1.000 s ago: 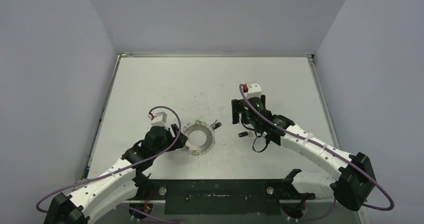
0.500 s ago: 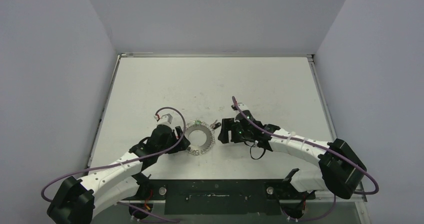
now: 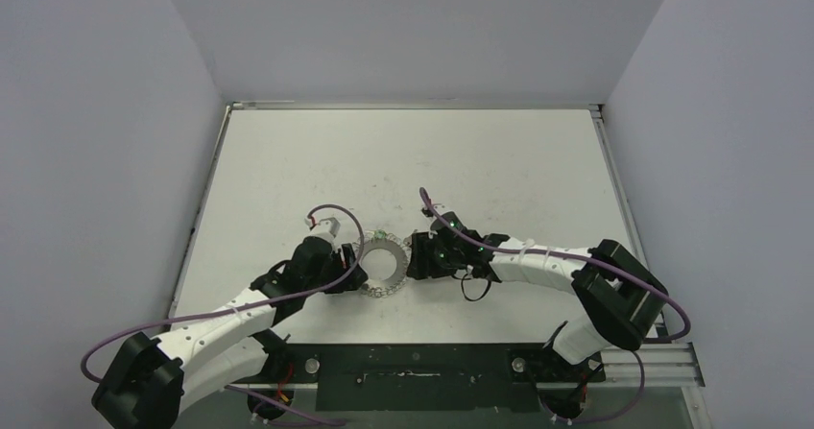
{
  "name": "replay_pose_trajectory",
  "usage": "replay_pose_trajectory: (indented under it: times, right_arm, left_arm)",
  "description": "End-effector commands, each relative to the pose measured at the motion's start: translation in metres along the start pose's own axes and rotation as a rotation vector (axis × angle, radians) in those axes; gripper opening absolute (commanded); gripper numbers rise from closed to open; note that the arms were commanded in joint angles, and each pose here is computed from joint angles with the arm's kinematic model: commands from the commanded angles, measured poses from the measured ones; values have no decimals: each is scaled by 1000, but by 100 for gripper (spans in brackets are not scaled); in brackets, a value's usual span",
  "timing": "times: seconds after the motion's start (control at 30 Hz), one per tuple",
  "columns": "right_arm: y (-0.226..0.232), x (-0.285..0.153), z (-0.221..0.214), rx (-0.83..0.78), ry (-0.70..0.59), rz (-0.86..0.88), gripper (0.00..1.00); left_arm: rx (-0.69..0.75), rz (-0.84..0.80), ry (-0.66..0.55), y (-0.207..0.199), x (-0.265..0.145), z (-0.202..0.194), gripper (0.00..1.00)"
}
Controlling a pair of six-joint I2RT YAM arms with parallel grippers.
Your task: Put the keys on the keyring
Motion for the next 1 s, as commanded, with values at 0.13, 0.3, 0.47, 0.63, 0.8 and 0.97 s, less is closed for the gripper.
replay_pose_trajectory:
  times: [0.13,0.3,0.47,0.63,0.8,0.97]
  right_arm:
    - [3,-18,30,-68,-85,-17,51]
    - [-3,-22,31,-70,-84,-32,52]
    - [-4,-23,29,-72,-79,-31,53]
    - [-7,-24,28,-76,-74,-43,53]
    - [-12,-27,27,-79,-72,-63,54]
    - [-15,-28,28,-75,-74,-69,54]
  left_arm:
    - [376,-285,-59,-49,-19,21,54]
    - [654,-410,-55,-64,-22,14,55]
    - [967,-492,-86,-71,-21,5,55]
    - [1263,-547,-165,-70,-19,0,53]
    - [1463,-530,-251,-63,-21,4,52]
    - [1561,-523,-212,-54,-19,0,51]
Point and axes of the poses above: each gripper's point midway between its finger pads, its own x axis out along the fingers, its own y axis along the line the jaws close on, z = x × y, the point moved 9 cm from there along -x, back along the fingers, and after that the axes turned 7 degrees about -x, right-handed, at the moved point
